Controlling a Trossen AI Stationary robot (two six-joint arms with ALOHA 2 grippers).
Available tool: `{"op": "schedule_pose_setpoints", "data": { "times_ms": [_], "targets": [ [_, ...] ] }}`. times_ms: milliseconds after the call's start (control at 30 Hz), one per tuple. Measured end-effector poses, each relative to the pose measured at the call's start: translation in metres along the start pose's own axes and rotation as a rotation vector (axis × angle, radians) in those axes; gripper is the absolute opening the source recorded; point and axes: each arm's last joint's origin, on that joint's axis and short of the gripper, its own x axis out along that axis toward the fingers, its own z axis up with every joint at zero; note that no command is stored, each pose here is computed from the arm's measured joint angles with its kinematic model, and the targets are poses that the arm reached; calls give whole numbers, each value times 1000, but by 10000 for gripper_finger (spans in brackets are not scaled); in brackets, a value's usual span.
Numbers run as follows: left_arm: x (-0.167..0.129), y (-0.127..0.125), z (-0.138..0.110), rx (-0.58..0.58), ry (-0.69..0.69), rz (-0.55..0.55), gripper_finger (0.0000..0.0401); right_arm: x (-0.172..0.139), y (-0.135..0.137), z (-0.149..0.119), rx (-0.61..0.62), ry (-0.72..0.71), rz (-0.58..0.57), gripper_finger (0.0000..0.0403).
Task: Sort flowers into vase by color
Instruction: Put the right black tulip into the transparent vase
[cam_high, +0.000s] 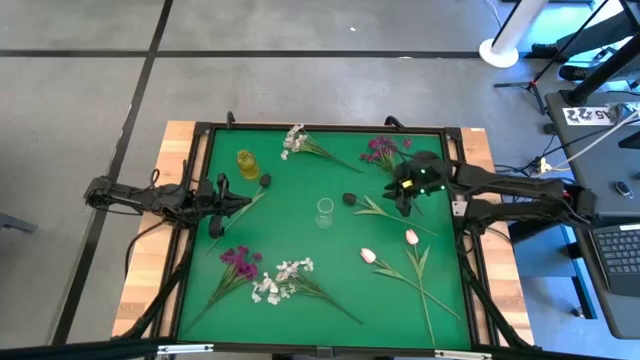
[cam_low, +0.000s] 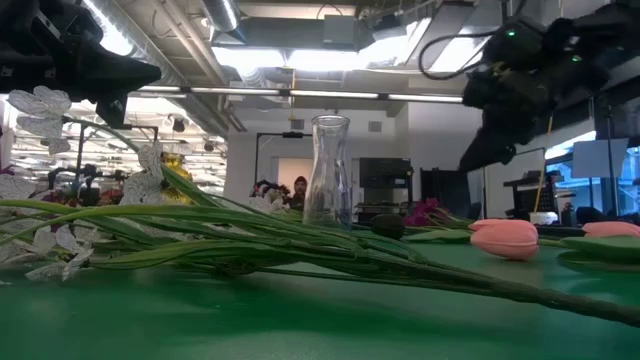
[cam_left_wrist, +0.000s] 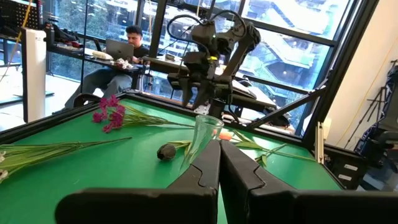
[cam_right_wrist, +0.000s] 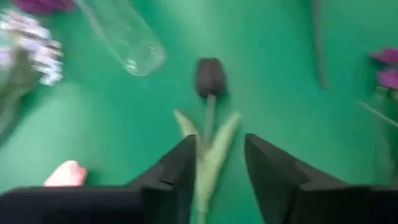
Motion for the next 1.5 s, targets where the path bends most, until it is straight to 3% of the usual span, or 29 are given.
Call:
{"op": "schedule_pose_setpoints", "data": {
  "times_ms": [133, 267, 567, 867, 1033, 1400, 1500],
  "targets": [
    [0, 0, 0, 0, 0, 0, 0, 11, -3, -3, 1, 80, -32, 203],
    [0, 0, 0, 0, 0, 0, 0, 25, -1, -7, 21, 152, -15, 226],
    [0, 0, 0, 0, 0, 0, 0, 66, 34, -27, -147, 275, -48, 230],
    [0, 0, 0, 0, 0, 0, 0, 78, 35, -34, -164, 306, -152, 226],
    [0, 0, 0, 0, 0, 0, 0, 77, 34, -34, -158, 314, -155, 184],
    [0, 0, 0, 0, 0, 0, 0, 77, 34, -33, -170, 320, -166, 21],
    [0, 0, 0, 0, 0, 0, 0, 76, 36, -26, -171, 330, -167, 13]
  ]
}}
